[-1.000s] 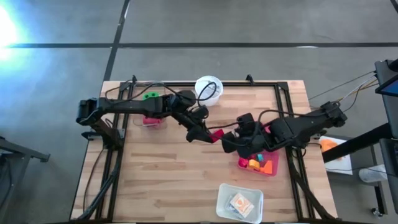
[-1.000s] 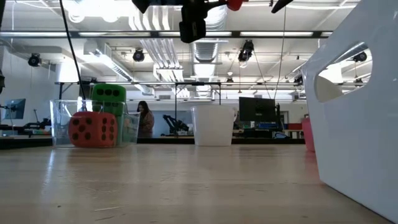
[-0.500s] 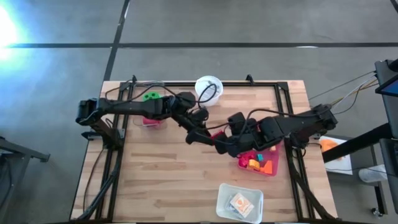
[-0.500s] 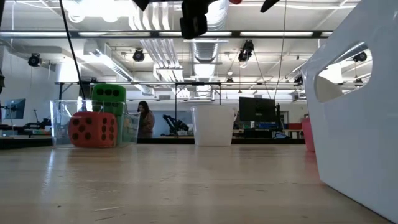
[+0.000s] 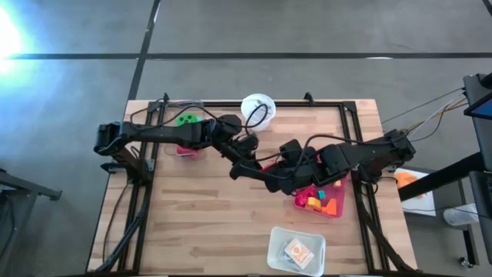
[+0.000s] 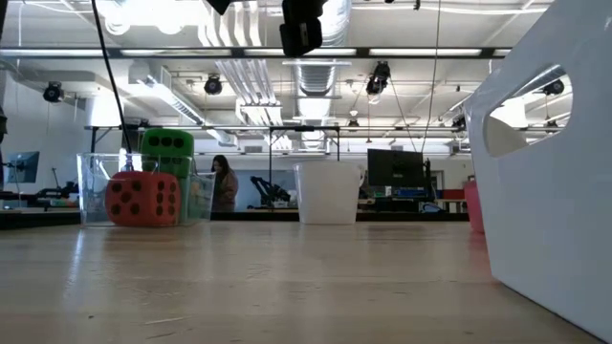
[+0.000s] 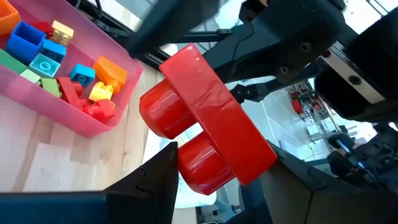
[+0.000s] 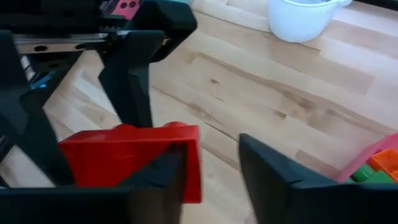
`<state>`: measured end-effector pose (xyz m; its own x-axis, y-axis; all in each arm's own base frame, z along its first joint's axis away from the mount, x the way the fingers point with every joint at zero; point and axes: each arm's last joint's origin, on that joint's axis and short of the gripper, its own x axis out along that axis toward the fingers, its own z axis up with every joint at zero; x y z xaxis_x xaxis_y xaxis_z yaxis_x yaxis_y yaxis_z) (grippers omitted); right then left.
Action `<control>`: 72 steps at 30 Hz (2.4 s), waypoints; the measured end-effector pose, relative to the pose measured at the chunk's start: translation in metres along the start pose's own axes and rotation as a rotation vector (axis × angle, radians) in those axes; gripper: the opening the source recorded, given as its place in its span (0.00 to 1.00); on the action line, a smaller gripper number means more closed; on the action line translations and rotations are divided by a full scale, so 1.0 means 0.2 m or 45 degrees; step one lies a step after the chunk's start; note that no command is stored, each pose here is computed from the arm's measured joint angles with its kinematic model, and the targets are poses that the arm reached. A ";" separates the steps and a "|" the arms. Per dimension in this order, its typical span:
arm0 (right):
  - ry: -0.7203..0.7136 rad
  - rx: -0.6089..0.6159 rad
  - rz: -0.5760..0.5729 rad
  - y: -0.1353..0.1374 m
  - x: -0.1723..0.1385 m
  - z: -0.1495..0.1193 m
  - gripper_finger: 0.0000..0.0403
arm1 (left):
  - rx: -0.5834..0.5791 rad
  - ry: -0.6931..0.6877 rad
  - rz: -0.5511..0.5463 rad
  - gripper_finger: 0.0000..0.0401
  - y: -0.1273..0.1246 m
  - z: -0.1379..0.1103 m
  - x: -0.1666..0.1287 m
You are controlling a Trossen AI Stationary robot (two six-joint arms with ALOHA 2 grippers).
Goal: Pick & Place Toys
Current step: Put the red game piece into the pink bin
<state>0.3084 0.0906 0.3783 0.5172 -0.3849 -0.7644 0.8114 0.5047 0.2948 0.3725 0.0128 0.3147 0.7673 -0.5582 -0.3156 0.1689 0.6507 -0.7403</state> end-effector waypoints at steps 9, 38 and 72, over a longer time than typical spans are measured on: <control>0.025 -0.054 0.043 0.01 -0.01 0.00 0.03 | 0.007 -0.007 -0.006 0.45 0.00 0.00 0.00; 0.074 -0.104 0.045 0.01 -0.01 0.00 0.02 | -0.167 -0.043 0.030 0.93 0.00 0.01 0.00; 0.353 0.175 -0.280 -0.52 -0.18 -0.13 0.02 | 0.079 -0.219 0.383 0.93 -0.29 -0.05 -0.40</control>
<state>0.1991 0.0717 0.3608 0.2487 -0.2394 -0.9385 0.9335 0.3177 0.1664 0.2946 0.0157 0.3766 0.8806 -0.2452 -0.4056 -0.0475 0.8058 -0.5902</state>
